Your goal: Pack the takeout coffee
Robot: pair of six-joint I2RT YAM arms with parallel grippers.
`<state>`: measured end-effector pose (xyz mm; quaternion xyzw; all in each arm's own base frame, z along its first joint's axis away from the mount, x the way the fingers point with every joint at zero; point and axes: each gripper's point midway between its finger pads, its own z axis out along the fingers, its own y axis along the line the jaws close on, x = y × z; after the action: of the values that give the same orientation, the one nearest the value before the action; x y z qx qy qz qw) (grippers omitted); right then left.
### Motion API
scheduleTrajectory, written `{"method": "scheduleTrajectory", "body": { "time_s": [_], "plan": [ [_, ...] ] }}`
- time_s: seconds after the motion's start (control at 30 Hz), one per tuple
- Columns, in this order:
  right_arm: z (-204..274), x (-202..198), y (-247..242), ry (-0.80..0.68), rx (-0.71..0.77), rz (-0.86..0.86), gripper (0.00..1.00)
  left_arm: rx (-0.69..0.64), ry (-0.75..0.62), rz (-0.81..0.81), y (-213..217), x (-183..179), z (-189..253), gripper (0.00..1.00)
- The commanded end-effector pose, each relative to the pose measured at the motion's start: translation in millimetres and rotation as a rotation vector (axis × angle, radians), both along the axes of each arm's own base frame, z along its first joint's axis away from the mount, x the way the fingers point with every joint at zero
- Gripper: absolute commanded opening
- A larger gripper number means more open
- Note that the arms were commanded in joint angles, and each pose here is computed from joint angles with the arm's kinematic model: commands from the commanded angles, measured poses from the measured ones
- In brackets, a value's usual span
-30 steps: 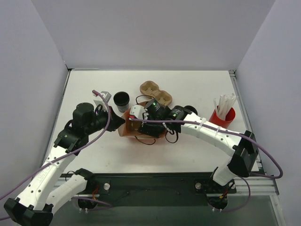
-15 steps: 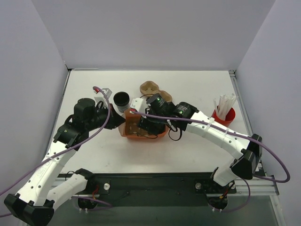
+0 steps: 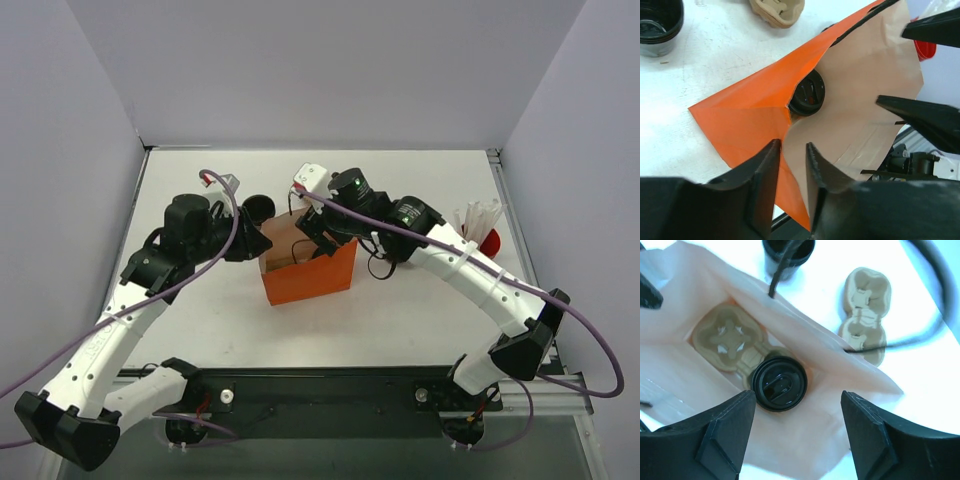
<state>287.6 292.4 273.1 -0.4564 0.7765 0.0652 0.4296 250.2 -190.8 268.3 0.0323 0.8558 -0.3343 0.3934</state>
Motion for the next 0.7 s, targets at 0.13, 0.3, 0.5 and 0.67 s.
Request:
{"method": "scheduleTrajectory", "body": {
  "time_s": [0.13, 0.3, 0.5, 0.67],
  "plan": [
    [67, 28, -28, -0.069, 0.192, -0.224, 0.71, 0.067, -0.098, 0.146, 20, 30, 35, 0.51],
    [84, 46, -52, -0.151, 0.244, -0.369, 0.72, 0.107, -0.103, 0.131, 23, 30, 33, 0.68],
    [106, 63, -91, -0.183, 0.368, -0.561, 0.71, 0.166, -0.154, 0.182, 41, 27, 43, 0.74],
    [88, 75, -162, -0.203, 0.337, -0.838, 0.70, 0.176, -0.228, 0.152, 46, 17, 63, 0.78]
  ]
}}
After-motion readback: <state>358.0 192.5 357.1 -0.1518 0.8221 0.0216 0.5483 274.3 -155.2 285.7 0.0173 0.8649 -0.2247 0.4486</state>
